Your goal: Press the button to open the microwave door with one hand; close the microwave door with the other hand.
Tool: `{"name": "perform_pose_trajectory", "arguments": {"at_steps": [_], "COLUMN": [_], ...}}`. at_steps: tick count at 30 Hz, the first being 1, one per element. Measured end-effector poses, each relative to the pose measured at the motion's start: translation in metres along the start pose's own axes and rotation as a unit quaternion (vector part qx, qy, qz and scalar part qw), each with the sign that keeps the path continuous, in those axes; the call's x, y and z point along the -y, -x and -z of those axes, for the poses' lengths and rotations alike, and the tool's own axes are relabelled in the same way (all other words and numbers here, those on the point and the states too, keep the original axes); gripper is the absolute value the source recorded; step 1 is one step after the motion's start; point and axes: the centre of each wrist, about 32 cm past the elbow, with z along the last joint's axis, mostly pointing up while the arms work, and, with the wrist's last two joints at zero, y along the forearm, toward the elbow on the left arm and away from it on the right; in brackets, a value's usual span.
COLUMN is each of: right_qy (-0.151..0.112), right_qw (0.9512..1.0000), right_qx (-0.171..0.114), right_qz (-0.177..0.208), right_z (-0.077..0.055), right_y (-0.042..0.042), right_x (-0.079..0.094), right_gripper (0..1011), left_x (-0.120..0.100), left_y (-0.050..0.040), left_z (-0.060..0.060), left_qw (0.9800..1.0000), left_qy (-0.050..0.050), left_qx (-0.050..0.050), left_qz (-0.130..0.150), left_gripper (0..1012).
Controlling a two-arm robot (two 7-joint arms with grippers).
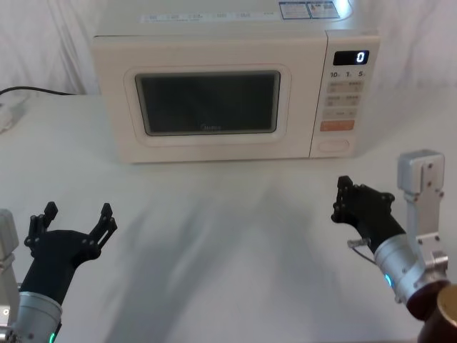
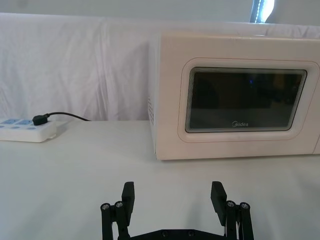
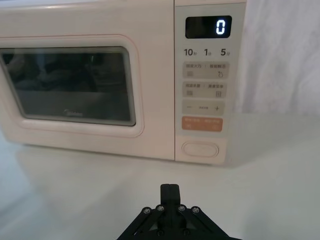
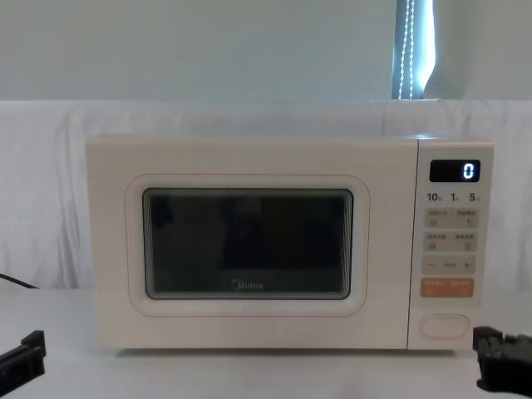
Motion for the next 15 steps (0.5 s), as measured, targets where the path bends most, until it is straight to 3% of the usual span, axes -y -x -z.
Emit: {"name": "perform_pose_trajectory", "arguments": {"at_steps": [15], "right_qy": [0.002], "right_qw": [0.9998], "right_qx": [-0.008], "right_qz": [0.019], "right_z": [0.002], "right_y": [-0.0256], "right_x": [-0.051], "right_gripper": [0], "left_x": [0.000], "left_y": [0.0000], "left_z": [0.000], "left_qw": [1.0000], "left_qy": [0.000], "left_qx": [0.000], "left_qz": [0.000], "left_gripper": [1001]}}
